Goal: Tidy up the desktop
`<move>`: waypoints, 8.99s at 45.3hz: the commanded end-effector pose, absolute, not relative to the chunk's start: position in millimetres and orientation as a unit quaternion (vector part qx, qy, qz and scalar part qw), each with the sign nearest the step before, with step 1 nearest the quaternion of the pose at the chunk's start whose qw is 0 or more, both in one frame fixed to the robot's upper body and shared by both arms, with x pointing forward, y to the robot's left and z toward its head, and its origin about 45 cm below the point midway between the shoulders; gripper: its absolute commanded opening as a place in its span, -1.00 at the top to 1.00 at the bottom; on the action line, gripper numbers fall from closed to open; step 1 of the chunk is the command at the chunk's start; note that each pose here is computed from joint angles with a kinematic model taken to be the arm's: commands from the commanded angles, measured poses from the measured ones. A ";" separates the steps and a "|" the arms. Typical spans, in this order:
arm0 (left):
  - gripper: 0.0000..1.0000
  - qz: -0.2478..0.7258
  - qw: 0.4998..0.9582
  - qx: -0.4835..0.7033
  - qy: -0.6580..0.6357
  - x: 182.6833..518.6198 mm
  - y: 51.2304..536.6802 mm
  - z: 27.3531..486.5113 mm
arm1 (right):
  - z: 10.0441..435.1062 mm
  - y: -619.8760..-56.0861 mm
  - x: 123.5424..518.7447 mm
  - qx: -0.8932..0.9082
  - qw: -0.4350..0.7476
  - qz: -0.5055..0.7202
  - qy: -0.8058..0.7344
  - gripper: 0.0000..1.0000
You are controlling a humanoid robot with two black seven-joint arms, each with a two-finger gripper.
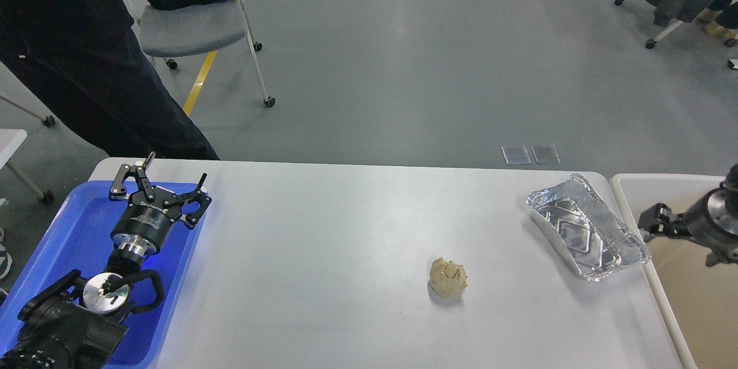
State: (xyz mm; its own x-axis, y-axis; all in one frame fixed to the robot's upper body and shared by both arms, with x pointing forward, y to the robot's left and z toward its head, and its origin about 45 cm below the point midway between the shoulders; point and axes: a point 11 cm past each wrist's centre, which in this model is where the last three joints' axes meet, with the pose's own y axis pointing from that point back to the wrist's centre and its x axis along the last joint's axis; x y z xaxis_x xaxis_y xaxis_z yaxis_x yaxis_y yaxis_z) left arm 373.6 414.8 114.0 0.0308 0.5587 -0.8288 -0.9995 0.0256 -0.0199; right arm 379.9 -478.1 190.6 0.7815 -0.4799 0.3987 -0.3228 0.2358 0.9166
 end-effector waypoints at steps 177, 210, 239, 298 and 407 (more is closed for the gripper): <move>-1.00 0.613 0.636 -0.333 0.330 373.4 415.0 113.7 | 352.1 -686.6 339.3 0.314 0.542 -0.072 -0.776 1.00; -1.00 0.613 0.635 -0.333 0.331 373.5 414.3 113.4 | 91.1 -600.6 273.6 0.296 0.468 -0.242 -0.797 1.00; -1.00 0.613 0.635 -0.333 0.331 373.5 414.2 113.4 | 68.3 -582.7 268.8 0.315 0.454 -0.259 -0.792 -0.94; -1.00 0.613 0.636 -0.334 0.330 374.0 415.0 114.4 | 310.3 -565.3 391.2 0.594 0.491 -0.046 -0.636 -1.00; -1.00 0.613 0.636 -0.333 0.330 373.4 414.9 113.7 | 362.7 -207.6 325.0 0.712 0.693 0.111 -0.007 -1.00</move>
State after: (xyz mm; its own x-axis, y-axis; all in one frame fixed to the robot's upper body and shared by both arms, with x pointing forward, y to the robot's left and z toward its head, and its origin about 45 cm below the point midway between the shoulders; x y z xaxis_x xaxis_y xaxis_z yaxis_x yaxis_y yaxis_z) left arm 373.4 414.8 113.6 0.0300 0.5601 -0.8279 -0.9995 0.0274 -0.0178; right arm 325.2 -219.9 366.5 0.9731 0.1428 0.1807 -0.1805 -0.0148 0.9835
